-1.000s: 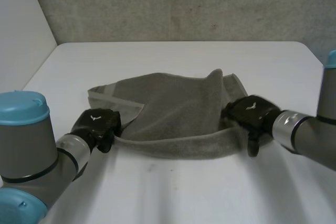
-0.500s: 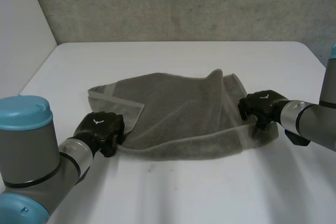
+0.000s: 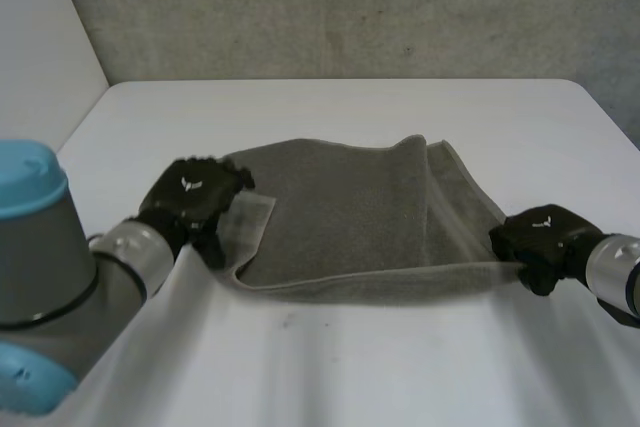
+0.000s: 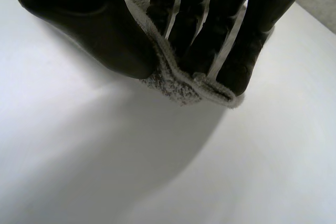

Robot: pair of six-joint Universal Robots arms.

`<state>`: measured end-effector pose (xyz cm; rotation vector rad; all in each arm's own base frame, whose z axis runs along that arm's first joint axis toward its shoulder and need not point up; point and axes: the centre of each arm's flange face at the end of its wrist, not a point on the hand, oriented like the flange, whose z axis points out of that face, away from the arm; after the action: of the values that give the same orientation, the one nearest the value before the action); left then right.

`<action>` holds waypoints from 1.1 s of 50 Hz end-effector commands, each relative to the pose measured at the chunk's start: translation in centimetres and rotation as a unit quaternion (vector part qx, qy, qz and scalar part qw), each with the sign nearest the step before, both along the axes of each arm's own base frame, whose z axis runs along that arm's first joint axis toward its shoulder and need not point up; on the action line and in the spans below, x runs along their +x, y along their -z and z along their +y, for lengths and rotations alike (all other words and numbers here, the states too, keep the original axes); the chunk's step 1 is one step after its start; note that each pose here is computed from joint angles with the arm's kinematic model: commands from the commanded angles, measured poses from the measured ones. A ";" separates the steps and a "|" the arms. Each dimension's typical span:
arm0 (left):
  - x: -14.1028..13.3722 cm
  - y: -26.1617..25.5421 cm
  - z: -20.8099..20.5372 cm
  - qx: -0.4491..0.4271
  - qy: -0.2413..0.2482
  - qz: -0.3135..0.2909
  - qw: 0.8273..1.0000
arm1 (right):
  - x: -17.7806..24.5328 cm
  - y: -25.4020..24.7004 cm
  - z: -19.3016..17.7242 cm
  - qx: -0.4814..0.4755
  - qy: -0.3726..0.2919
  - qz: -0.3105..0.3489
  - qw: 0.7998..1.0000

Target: Fold the towel.

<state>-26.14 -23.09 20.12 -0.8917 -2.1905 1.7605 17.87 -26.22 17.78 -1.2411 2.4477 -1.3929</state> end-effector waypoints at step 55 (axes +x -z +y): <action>-7.0 7.2 -12.1 -0.006 0.178 -0.253 0.951 | -1.0 1.7 0.2 -0.001 -0.005 0.000 1.000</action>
<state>-33.38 -35.05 12.86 -1.7786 -2.0637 1.4767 16.87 -25.91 16.12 -1.2519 2.4386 -1.3904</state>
